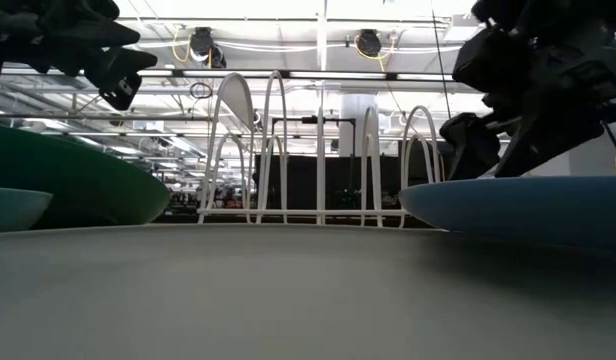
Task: Sort dishes
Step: Put the blue plate in the dish rack
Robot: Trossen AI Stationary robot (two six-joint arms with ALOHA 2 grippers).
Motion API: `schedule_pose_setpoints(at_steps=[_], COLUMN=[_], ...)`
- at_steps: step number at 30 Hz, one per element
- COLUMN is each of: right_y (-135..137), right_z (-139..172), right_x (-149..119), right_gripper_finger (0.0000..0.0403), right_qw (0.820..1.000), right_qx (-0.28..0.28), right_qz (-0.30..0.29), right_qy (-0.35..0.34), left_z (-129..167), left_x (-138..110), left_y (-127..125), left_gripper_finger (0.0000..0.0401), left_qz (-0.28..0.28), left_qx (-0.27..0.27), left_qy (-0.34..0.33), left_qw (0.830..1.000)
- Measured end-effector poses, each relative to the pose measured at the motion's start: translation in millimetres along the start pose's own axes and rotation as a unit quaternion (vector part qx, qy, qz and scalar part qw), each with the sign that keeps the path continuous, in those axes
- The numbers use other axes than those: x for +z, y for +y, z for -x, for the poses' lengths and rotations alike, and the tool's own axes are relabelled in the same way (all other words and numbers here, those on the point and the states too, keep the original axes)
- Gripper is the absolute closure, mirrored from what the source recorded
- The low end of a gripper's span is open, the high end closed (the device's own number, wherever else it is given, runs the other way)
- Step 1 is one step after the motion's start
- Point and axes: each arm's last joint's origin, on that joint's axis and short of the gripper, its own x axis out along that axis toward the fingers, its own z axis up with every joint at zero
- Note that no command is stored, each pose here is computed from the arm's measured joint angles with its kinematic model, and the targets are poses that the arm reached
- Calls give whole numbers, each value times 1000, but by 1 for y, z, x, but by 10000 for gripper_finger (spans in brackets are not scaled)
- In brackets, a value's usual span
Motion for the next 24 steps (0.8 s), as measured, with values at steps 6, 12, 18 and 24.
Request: schedule_pose_setpoints(at_steps=[6,12,18,24], right_y=[-13,-20,-23,-24], right_z=[-10,-22,-33,-36], right_x=[-9,-16,-20,-18], right_gripper_finger=[127,160,208,298], right_qw=[999,997,995,996], right_qx=[11,33,60,66], right_qz=[-16,-16,-5,14], right_qy=[43,69,77,63], left_z=[0,0,0,0], left_x=[0,1,0,0], left_y=[0,0,0,0], left_gripper_finger=[263,263,263,263], left_qz=[0,0,0,0], left_qx=[1,1,1,1], left_qy=[-1,-3,-2,-2], left_qw=[1000,1000,1000,1000])
